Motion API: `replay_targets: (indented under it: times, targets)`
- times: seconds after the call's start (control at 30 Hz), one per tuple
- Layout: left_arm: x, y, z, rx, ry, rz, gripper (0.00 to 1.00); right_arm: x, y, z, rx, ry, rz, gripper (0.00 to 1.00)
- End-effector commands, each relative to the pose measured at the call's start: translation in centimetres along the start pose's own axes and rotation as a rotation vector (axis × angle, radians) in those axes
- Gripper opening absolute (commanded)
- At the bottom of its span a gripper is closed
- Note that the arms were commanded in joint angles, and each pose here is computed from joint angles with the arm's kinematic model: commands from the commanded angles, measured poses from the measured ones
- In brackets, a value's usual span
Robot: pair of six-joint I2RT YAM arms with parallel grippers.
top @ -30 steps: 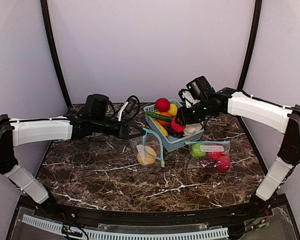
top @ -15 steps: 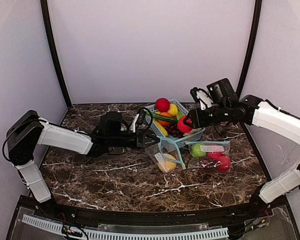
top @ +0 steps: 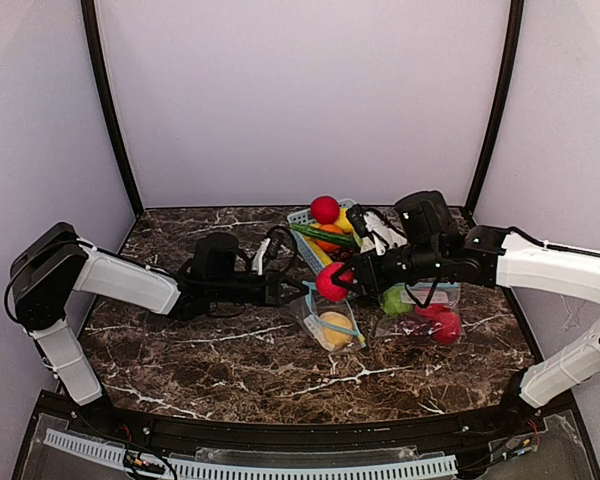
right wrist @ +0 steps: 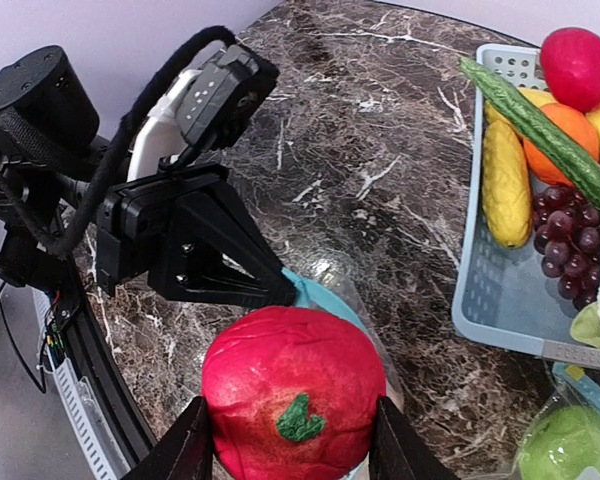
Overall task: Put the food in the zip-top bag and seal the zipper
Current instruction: Place the fake vegetable in the zipper food storage bag.
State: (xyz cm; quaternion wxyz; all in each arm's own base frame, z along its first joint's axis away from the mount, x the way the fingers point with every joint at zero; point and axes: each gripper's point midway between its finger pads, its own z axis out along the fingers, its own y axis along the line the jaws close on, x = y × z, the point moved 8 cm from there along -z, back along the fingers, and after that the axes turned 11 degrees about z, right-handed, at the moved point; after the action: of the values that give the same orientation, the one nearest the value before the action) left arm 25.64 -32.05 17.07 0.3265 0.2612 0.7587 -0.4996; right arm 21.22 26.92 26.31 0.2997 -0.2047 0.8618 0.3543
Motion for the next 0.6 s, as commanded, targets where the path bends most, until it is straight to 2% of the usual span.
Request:
replay_targets:
  times: [0.0,0.33,0.47,0.57]
  targets:
    - [-0.4,-0.3,-1.3,-0.019,-0.009,0.03,0.01,0.4,0.6,1.7,-0.02,-0.034,0.017,0.43]
    - [-0.4,-0.1,-1.6,-0.018,0.001,0.033,0.01,2.5,-0.1,5.2,0.077,0.02,0.028,0.41]
    - [-0.5,0.0,-1.6,-0.017,0.002,0.032,0.01,2.7,-1.0,6.1,0.16,-0.001,0.065,0.41]
    - [-0.5,0.0,-1.5,-0.011,0.006,0.031,0.01,2.7,-1.1,6.9,0.153,-0.006,0.086,0.4]
